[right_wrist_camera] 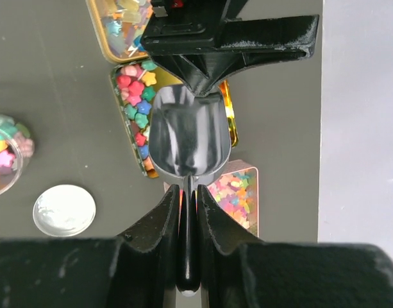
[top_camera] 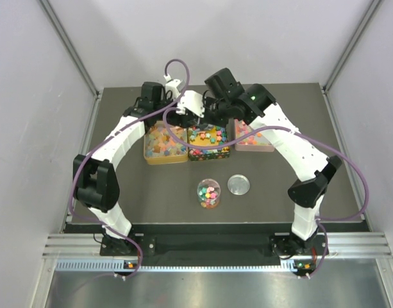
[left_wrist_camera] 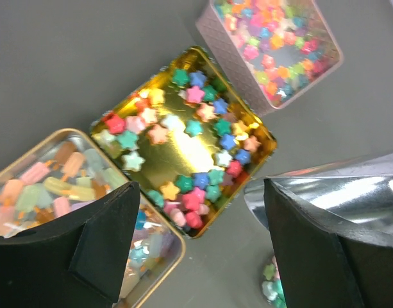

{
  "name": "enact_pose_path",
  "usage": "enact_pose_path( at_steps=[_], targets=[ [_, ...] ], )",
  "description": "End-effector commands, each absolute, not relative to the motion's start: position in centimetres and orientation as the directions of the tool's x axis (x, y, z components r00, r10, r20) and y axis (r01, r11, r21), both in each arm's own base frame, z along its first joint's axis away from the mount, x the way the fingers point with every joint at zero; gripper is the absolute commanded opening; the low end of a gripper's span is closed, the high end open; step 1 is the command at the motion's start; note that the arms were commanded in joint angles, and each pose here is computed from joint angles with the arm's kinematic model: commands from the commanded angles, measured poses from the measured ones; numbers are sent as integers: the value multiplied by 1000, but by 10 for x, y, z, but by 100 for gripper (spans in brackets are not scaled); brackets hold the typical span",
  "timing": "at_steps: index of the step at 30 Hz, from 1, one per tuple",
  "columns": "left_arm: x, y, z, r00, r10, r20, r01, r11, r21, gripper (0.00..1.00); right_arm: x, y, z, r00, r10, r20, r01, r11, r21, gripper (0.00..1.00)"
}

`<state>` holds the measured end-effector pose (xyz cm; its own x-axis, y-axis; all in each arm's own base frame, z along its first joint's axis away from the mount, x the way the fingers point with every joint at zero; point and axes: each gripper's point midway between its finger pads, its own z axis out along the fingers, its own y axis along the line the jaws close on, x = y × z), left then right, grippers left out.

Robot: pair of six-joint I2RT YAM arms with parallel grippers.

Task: Pack the candies
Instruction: Scoop the fake candies from the storage box.

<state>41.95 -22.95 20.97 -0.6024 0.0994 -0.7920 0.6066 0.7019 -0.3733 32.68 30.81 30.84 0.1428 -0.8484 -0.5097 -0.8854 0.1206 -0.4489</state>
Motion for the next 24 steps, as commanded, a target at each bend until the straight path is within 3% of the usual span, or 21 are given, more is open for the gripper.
enact_pose_path(
  at_steps=[1, 6, 9, 19, 24],
  targets=[
    [454, -194, 249, -472, 86, -877, 521, 830, -199, 83, 354, 282, 315, 14, -825, -565, -846, 292, -446, 0],
    [469, -145, 275, -388, 52, -920, 431, 893, -131, 84, 389, 193, 298, -260, -788, -558, -729, 539, -421, 0],
    [472, -134, 267, -397, 66, -915, 414, 903, -114, 84, 389, 153, 272, -389, -771, -504, -671, 612, -418, 0],
    [474, -144, 250, -412, 64, -909, 463, 874, -148, 84, 398, 104, 223, -525, -802, -284, -616, 589, -524, 0],
    [472, -144, 250, -389, 81, -918, 495, 859, -134, 84, 415, 79, 210, -587, -778, -226, -574, 596, -562, 0]
  ],
)
